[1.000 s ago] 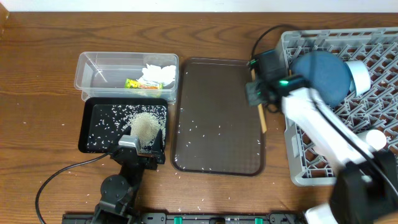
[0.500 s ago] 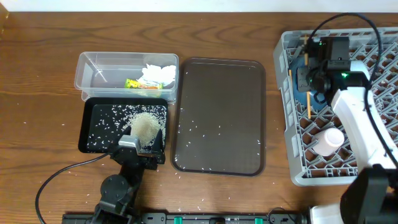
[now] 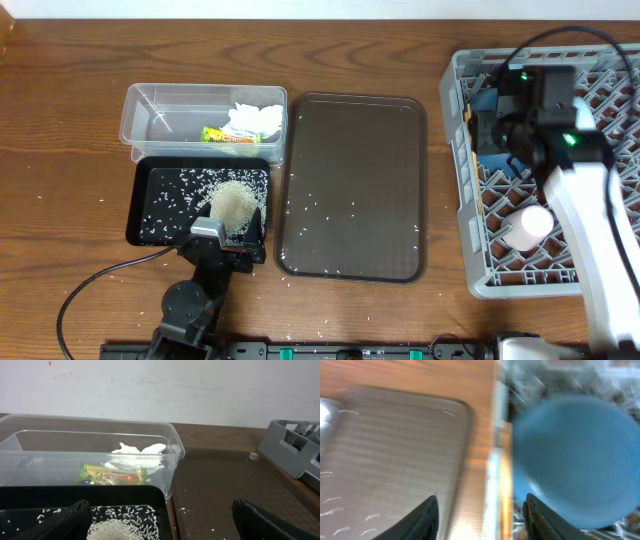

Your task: Sort waste into correct bins and load items into the dishwasher rack

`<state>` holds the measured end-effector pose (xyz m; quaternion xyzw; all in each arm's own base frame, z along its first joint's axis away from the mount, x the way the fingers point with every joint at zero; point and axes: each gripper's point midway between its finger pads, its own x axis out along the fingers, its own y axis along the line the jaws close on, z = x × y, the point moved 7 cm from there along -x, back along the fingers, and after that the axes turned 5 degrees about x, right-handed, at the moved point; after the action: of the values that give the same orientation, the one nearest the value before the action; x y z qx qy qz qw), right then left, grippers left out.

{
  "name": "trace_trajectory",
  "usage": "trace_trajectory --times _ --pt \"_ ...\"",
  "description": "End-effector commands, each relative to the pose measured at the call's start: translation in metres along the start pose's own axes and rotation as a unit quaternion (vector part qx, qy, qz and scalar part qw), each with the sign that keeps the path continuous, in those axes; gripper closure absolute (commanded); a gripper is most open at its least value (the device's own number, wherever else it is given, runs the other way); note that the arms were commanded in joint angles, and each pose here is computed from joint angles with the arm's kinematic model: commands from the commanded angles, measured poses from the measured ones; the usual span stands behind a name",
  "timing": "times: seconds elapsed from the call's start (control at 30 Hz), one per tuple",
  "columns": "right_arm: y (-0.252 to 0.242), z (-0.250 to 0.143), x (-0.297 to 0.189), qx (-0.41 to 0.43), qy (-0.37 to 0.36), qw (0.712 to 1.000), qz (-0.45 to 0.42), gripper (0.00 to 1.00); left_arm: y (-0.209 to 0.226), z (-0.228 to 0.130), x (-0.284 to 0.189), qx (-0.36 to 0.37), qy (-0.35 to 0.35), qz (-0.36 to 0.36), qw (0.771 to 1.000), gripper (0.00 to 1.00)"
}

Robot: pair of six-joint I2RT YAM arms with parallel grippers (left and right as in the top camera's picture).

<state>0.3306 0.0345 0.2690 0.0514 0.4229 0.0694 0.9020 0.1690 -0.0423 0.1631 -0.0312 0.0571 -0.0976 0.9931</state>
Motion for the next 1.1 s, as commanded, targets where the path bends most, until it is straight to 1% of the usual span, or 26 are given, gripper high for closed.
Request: trace_trajectory --times 0.0,0.03,0.17,0.33,0.43,0.53,0.57,0.63,0.67,0.77,0.83,0.93,1.07 --pt "0.045 -0.003 -0.051 -0.03 -0.04 0.992 0.117 0.17 0.003 -0.014 0.002 0.0 0.02 0.009 1.0 0.08" --pt "0.053 -0.006 -0.064 -0.04 -0.048 0.989 0.133 0.01 0.003 -0.014 0.002 0.0 0.02 0.009 1.0 0.08" --pt "0.073 -0.022 -0.1 -0.07 -0.064 0.982 0.166 0.01 0.003 -0.014 0.002 0.0 0.02 0.009 1.0 0.08" --pt "0.092 -0.043 -0.127 -0.095 -0.054 0.97 0.219 0.01 0.003 -0.015 0.002 0.0 0.021 0.009 1.0 0.08" --pt "0.086 -0.063 -0.132 -0.092 -0.013 0.974 0.208 0.01 0.003 -0.015 0.002 0.0 0.021 0.009 1.0 0.08" --pt "0.073 -0.082 -0.135 -0.089 0.028 0.982 0.163 0.01 0.003 -0.015 0.002 0.0 0.021 0.009 1.0 0.08" --pt "0.07 -0.084 -0.136 -0.089 0.029 0.984 0.151 0.01 0.003 -0.015 0.002 0.0 0.021 0.009 1.0 0.08" --pt "0.065 -0.082 -0.139 -0.102 0.01 0.987 0.125 0.01 0.003 -0.015 0.002 0.0 0.021 0.009 1.0 0.08" --pt "0.064 -0.078 -0.141 -0.119 -0.011 0.985 0.121 0.01 0.003 -0.015 0.002 0.0 0.021 0.009 1.0 0.08" --pt "0.068 -0.067 -0.148 -0.187 -0.098 0.969 0.128 0.01 0.003 -0.015 0.002 0.0 0.021 0.009 1.0 0.08" --pt "0.068 -0.066 -0.15 -0.202 -0.152 0.959 0.13 0.01 0.003 -0.015 0.002 0.0 0.021 0.009 1.0 0.08" --pt "0.064 -0.083 -0.14 -0.204 -0.197 0.95 0.133 0.01 0.003 -0.015 0.002 0.0 0.021 0.009 1.0 0.08" --pt "0.055 -0.123 -0.107 -0.206 -0.221 0.943 0.138 0.01 0.003 -0.015 0.002 0.0 0.021 0.009 1.0 0.08"
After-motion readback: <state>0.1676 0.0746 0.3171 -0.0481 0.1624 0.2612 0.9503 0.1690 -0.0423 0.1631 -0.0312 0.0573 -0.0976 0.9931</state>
